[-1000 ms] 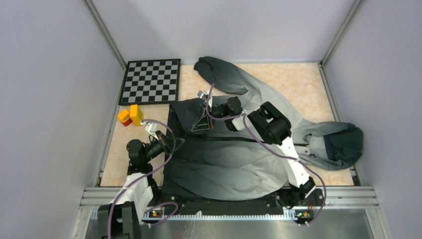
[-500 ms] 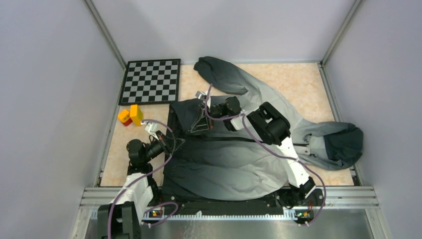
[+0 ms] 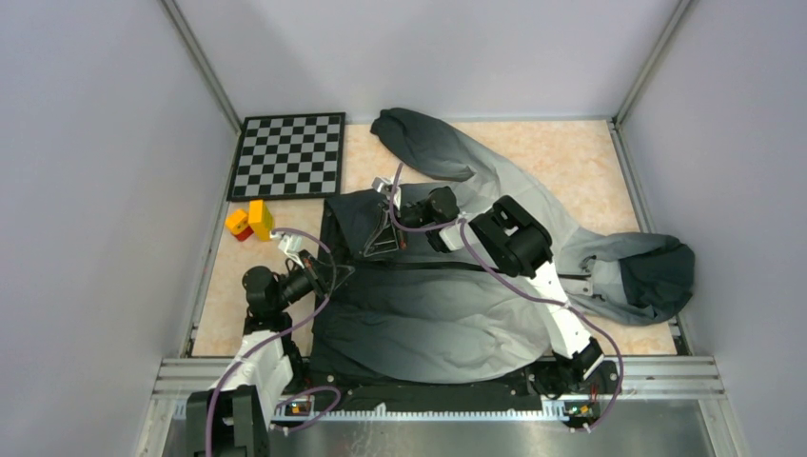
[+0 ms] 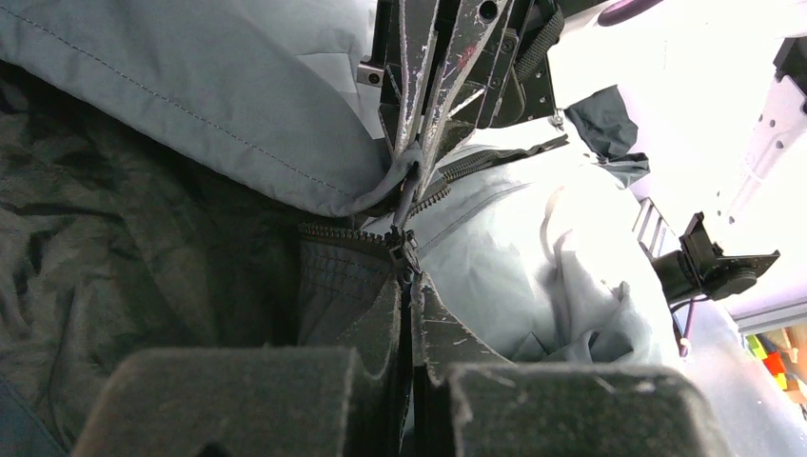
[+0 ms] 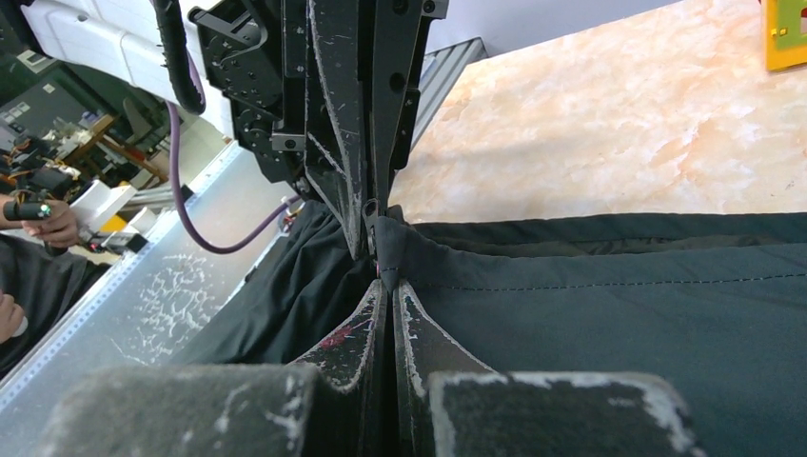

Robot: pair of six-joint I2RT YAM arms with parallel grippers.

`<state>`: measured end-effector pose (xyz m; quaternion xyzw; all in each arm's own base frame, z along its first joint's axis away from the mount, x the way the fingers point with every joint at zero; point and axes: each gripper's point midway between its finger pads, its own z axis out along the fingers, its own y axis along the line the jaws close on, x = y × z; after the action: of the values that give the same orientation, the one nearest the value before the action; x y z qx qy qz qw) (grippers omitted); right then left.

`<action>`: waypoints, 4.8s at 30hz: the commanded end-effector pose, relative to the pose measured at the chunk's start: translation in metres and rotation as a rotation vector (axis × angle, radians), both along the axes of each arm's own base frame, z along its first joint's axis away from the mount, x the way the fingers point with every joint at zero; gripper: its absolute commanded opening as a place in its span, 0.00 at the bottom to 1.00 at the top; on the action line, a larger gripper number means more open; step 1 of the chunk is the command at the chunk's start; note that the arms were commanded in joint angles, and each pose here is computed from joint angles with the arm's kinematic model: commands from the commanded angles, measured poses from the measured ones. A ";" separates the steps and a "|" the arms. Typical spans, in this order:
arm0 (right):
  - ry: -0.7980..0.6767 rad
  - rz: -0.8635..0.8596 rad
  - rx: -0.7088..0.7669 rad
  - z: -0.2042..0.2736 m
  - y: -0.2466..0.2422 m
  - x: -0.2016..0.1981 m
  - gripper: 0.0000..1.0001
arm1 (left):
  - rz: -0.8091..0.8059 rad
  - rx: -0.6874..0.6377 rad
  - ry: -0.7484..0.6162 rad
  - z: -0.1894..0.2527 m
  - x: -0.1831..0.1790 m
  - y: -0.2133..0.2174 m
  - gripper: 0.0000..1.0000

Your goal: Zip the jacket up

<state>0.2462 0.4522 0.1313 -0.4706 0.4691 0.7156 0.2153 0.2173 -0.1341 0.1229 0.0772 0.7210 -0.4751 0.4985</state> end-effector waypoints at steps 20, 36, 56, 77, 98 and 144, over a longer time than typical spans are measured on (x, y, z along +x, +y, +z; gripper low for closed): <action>-0.246 0.079 0.161 0.034 -0.003 -0.020 0.00 | -0.040 0.019 -0.058 0.010 -0.001 -0.005 0.00; -0.230 0.067 0.146 0.055 -0.014 -0.010 0.00 | -0.050 0.040 -0.124 0.016 -0.004 -0.012 0.00; -0.217 0.091 0.115 0.055 -0.017 -0.009 0.00 | -0.052 0.050 -0.155 0.016 -0.004 -0.017 0.00; -0.346 0.056 0.167 0.063 -0.037 -0.004 0.00 | -0.104 0.018 -0.248 0.027 -0.019 -0.023 0.00; -0.411 0.009 0.205 0.106 -0.049 0.017 0.00 | -0.095 0.080 -0.385 0.028 -0.019 -0.026 0.00; -0.582 0.107 0.288 0.114 -0.055 -0.040 0.00 | -0.340 -0.050 -0.366 0.036 -0.071 -0.049 0.00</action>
<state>0.2125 0.3962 0.2173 -0.6007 0.3492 0.6591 0.2879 0.1790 -0.1826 0.1927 0.2748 0.5719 -0.5315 0.5612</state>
